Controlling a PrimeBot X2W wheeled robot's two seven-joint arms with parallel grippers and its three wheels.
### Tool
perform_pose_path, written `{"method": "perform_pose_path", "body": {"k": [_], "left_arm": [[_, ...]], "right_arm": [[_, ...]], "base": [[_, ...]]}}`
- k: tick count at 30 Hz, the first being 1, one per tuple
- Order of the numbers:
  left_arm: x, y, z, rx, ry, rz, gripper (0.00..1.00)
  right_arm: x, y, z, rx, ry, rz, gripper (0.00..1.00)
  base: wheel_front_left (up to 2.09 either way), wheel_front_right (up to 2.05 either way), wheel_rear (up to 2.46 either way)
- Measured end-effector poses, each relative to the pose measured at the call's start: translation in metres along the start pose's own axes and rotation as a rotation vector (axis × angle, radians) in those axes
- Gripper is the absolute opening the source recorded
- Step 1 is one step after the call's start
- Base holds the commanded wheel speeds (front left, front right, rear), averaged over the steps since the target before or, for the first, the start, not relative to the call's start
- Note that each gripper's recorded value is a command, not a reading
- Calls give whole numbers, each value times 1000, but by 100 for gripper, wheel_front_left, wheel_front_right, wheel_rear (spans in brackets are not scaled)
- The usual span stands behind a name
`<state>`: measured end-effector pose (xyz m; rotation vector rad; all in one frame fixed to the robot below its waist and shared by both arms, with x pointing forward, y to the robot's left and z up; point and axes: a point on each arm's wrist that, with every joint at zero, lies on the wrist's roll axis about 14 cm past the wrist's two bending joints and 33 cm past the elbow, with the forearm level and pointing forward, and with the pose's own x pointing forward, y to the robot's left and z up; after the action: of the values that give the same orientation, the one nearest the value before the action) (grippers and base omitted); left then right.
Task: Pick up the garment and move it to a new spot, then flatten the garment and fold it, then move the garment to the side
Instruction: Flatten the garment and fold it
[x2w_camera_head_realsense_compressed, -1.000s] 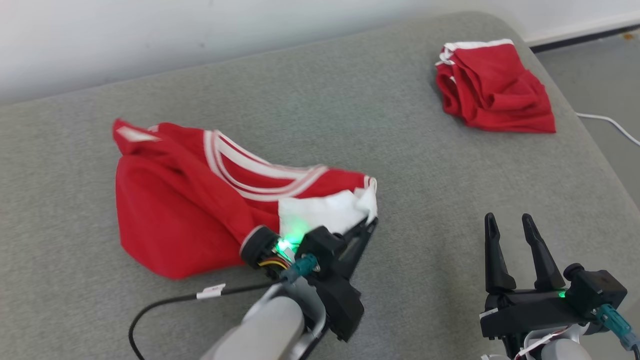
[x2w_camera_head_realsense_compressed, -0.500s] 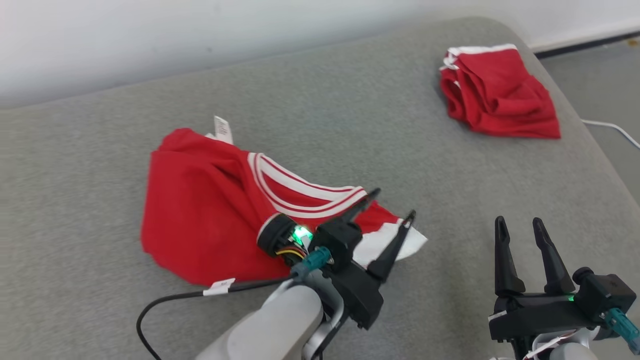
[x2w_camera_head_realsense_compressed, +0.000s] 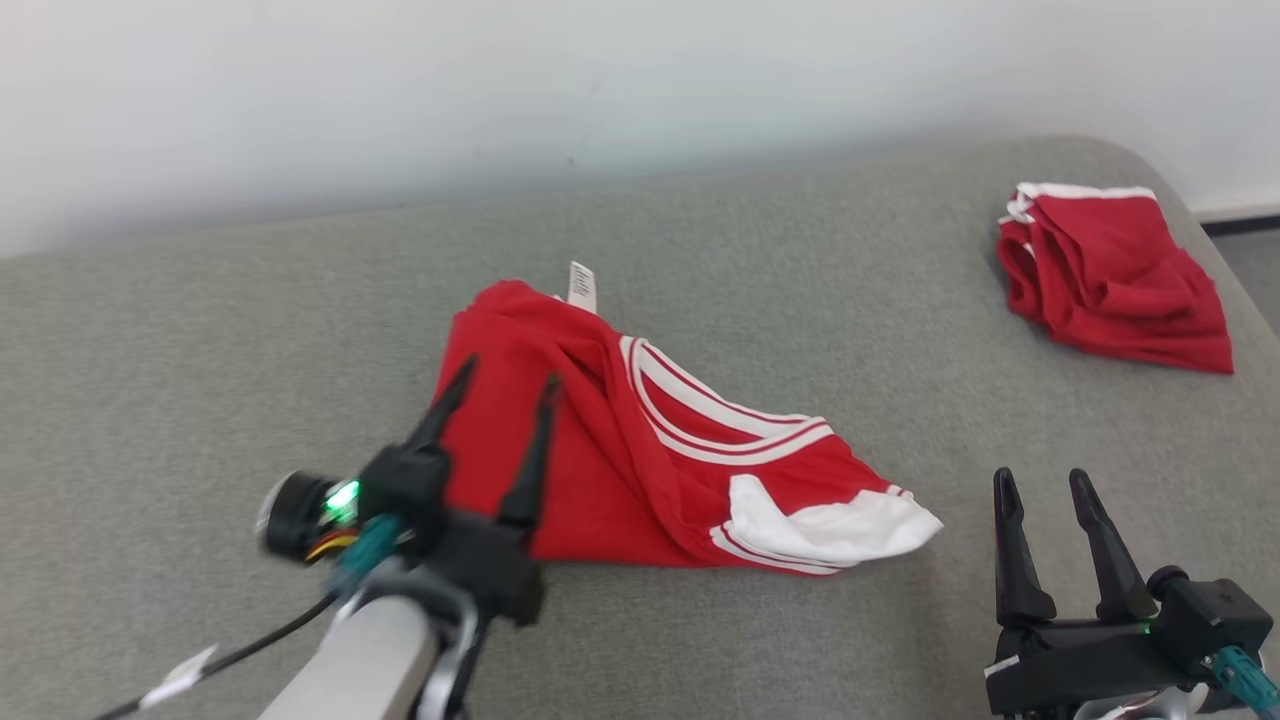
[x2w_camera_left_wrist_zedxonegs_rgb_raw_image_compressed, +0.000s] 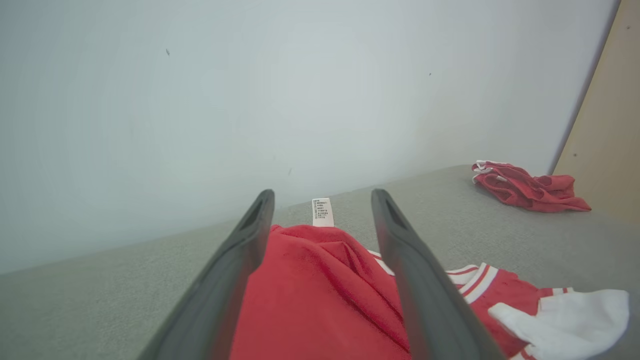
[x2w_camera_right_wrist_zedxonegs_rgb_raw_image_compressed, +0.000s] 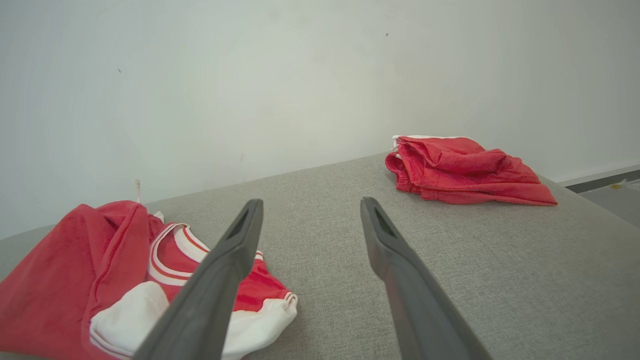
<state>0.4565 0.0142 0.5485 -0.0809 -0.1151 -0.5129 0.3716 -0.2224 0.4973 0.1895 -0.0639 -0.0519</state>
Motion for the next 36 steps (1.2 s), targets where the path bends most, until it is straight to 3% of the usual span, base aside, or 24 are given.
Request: {"method": "perform_pose_path", "body": {"k": [6,15,25,36], "left_arm": [[-49,54,15,26,-46,192,100],[-117,86,-2,-12,-15,387,100],[-152,92,-5,-7,-15,451,100],[-153,92,-4,-9,-31,457,100]], "right_arm": [[0,12,6,1,-19,41,100],[-7,17,2,-7,-2,67,100],[-8,26,-6,-11,25,101,100],[-8,25,-14,-29,54,114,100]], "base": [[0,0,0],[0,0,0],[0,0,0],[0,0,0]]}}
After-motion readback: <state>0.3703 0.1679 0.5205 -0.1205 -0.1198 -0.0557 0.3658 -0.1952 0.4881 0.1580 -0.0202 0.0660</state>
